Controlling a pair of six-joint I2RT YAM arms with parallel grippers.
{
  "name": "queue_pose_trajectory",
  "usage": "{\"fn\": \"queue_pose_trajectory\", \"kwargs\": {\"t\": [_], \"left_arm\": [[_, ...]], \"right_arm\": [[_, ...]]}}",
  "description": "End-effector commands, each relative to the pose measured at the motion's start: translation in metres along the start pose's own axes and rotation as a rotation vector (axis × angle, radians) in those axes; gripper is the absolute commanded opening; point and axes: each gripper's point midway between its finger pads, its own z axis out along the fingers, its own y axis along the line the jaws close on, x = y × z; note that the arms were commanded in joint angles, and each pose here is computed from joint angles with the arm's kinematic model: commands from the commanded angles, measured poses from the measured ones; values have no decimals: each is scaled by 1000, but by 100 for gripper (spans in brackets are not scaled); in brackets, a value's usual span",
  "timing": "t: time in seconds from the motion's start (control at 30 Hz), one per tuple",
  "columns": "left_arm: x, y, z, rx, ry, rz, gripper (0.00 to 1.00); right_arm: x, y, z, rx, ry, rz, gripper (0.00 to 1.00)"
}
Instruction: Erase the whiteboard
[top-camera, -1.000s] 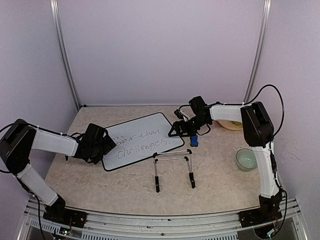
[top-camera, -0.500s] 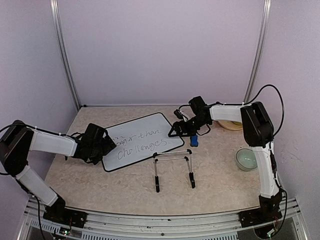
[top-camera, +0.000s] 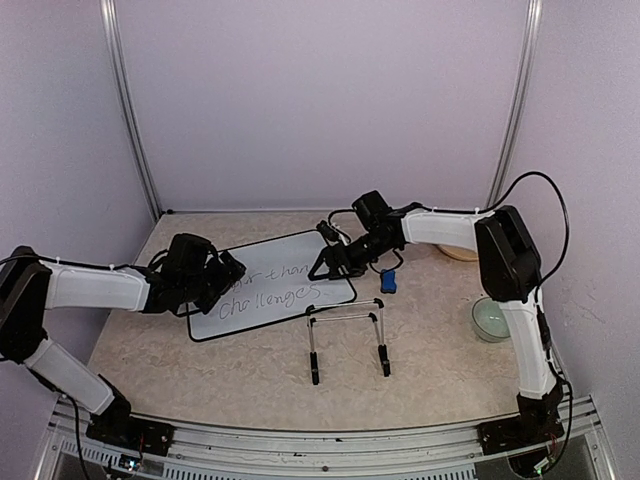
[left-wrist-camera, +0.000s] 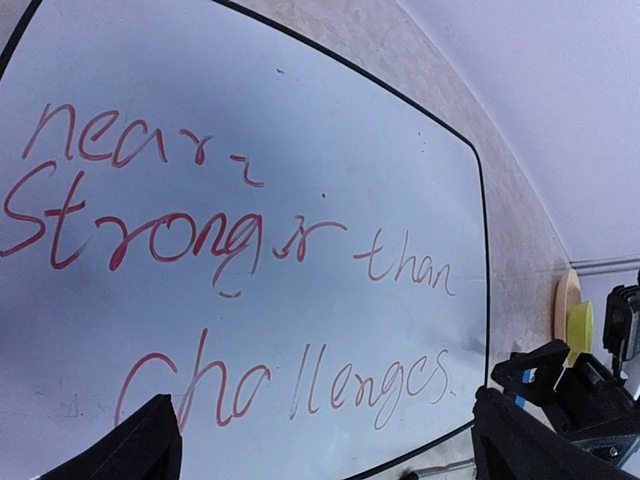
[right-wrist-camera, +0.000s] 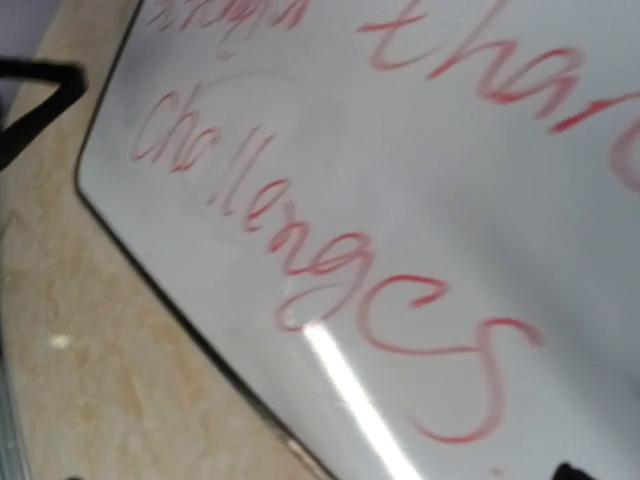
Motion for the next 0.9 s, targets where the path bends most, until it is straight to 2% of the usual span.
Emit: {"fn": "queue_pose_trajectory", "kwargs": {"t": [0.0,0.1,0.33,0.57,0.87], "left_arm": [[-10,8,-11,-104,-15,25,99],[-10,36,-23,-226,-13,37,99],[1,78,-42,-325,14,17,99],[16,112,-44,-409,35,6,99],[22,124,-43,-458,15,31,99]], "right_arm": [[-17,-13,-28,106,-37,0,100],[-22,-20,-35,153,-56,-1,100],[-22,-39,-39,256,-32,-5,100],[-12,-51,-41,267,-23,18,100],[12,-70,-41,291,5,50,100]]}}
